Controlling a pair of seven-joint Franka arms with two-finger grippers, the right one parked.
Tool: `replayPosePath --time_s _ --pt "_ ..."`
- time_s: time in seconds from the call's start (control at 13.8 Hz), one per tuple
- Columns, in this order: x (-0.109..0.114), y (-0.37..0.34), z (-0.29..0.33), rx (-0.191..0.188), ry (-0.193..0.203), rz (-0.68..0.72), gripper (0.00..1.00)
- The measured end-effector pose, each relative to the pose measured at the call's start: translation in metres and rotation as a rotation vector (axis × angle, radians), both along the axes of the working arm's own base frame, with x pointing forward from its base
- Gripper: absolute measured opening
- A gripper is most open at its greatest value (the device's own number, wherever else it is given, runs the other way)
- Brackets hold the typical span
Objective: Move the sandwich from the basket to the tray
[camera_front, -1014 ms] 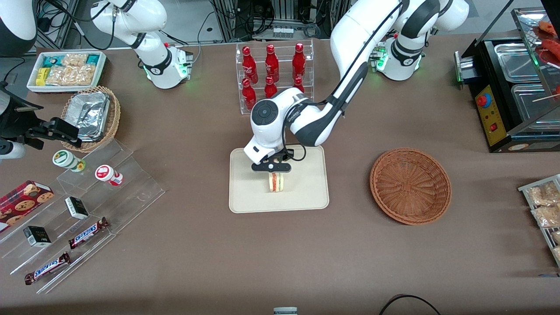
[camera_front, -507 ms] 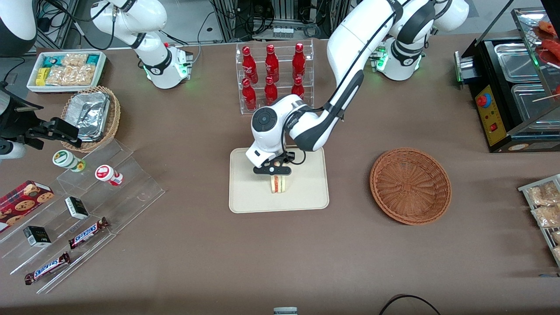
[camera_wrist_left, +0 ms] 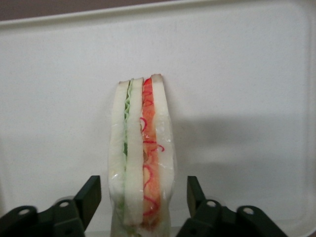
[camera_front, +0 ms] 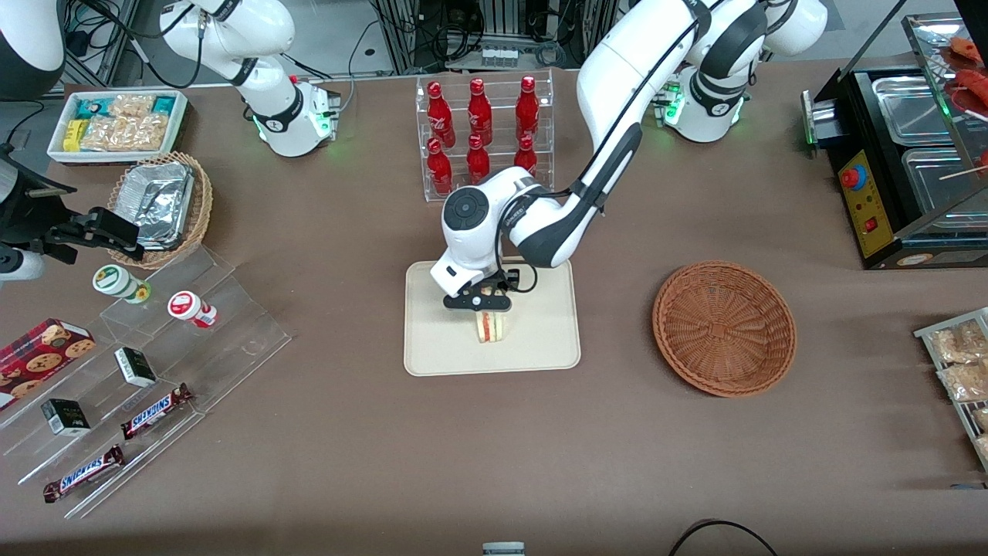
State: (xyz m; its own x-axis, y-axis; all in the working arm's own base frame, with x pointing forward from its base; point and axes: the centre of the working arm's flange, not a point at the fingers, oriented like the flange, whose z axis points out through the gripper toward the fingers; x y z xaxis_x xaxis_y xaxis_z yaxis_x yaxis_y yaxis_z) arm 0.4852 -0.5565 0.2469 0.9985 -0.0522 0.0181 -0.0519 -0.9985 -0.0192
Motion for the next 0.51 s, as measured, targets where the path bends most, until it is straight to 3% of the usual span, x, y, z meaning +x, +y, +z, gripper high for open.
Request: replayPosePath --time_s 0.07,0.14,0.51 --pt "0.001 0.0 0.011 -0.003 -0.006 0.002 0.96" --pt "0.002 0.001 0.024 0.0 -0.008 0.004 1.0" --pt "0.008 0.03 0.127 0.038 -0.021 0.045 1.0"
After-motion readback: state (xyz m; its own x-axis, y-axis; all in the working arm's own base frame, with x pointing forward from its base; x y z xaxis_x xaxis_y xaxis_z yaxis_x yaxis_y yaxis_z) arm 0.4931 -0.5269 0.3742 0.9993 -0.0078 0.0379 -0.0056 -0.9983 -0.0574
